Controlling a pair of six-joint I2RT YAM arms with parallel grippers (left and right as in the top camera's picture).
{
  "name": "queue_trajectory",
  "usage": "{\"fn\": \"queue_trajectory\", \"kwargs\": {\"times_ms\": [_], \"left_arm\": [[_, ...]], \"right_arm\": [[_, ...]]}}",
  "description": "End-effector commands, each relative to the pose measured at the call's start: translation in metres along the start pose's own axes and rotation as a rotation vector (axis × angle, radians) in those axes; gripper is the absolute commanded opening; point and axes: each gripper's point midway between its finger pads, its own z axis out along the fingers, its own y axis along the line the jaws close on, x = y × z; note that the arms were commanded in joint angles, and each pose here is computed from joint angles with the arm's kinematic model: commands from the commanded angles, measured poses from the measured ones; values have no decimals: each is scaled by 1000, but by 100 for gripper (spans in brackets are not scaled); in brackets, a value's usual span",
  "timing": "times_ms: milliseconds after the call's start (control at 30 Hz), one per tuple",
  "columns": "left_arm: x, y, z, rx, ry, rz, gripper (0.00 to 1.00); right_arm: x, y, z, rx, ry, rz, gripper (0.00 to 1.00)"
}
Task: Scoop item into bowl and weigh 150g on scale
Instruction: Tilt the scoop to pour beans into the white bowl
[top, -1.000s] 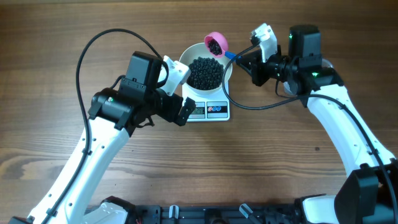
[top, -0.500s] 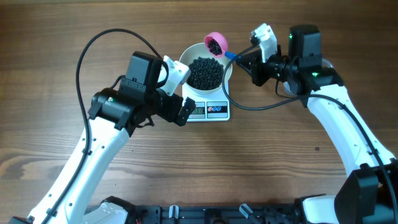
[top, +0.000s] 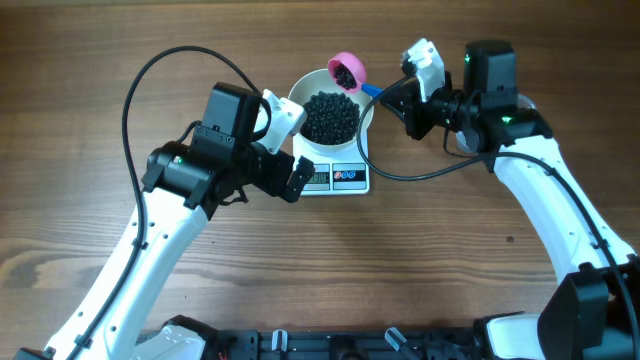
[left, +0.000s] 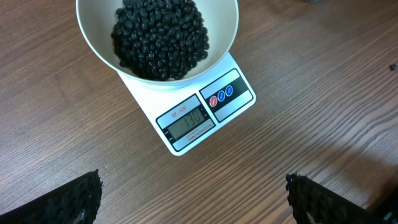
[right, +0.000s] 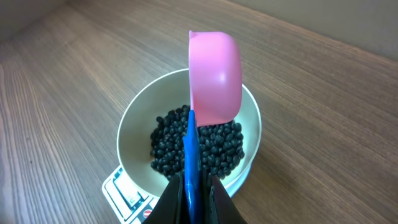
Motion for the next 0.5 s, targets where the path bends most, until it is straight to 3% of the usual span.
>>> {"fn": "queue_trajectory", "kwargs": {"times_ms": [0, 467], "left_arm": [[-7, -5, -5, 16, -22, 25, 100], [-7, -5, -5, 16, -22, 25, 100]], "right_arm": [[-6, 8, -2, -5, -10, -61, 4], [-10, 18, 3, -23, -17, -112, 4]]}}
